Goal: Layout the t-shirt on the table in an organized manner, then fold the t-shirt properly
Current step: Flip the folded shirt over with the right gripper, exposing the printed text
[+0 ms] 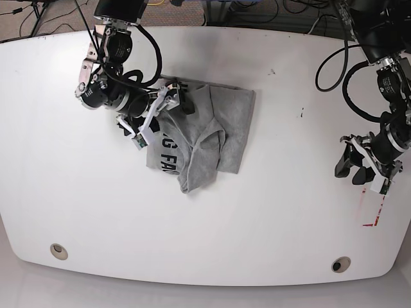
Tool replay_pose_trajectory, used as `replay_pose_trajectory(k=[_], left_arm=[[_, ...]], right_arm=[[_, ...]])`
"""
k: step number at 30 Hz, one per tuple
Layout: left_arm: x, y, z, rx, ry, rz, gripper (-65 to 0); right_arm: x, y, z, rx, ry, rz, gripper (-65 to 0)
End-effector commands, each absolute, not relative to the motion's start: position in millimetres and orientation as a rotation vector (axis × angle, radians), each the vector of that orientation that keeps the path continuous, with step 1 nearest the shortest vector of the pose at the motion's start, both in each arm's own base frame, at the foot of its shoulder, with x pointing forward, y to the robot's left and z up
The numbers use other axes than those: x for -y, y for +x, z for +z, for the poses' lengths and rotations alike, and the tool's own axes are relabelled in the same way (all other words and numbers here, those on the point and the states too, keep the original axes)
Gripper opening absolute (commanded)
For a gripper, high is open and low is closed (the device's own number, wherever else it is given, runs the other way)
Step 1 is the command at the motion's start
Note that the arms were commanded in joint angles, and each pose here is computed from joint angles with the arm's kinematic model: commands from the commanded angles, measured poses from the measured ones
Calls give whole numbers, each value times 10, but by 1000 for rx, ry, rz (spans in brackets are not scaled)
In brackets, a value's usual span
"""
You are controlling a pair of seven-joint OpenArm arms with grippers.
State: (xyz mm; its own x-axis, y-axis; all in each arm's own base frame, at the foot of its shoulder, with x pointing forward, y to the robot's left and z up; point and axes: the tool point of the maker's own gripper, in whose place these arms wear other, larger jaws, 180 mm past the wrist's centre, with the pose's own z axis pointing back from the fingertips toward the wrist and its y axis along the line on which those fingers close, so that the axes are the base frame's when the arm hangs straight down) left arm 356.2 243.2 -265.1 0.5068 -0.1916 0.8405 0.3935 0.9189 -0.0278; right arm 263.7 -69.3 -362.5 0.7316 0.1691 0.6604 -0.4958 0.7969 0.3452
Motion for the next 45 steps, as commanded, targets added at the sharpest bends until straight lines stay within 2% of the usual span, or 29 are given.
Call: replay_pose_trajectory(k=[1,6,31,37,45], left_arm=[[-2444,3629,-2457,1040,-224,-371,-343],[-2444,3629,-2457,1040,-224,-371,-343],[-2515,3549,-2518,1011,-203,-376,-343],[-2529,3537,-2528,1006,-199,-377,-343],[-2482,3488,-2467,1016,-176,-410,-343]], right_arm=[[660,2720,-3500,709,554,389,-46],[599,2630,-3548,688,572,389,-46],[-752,2417,-3168,695,828,650,-46],[-593,2551,-2985,778,780,632,-46],[65,2893,-3138,787,636,553,-46]])
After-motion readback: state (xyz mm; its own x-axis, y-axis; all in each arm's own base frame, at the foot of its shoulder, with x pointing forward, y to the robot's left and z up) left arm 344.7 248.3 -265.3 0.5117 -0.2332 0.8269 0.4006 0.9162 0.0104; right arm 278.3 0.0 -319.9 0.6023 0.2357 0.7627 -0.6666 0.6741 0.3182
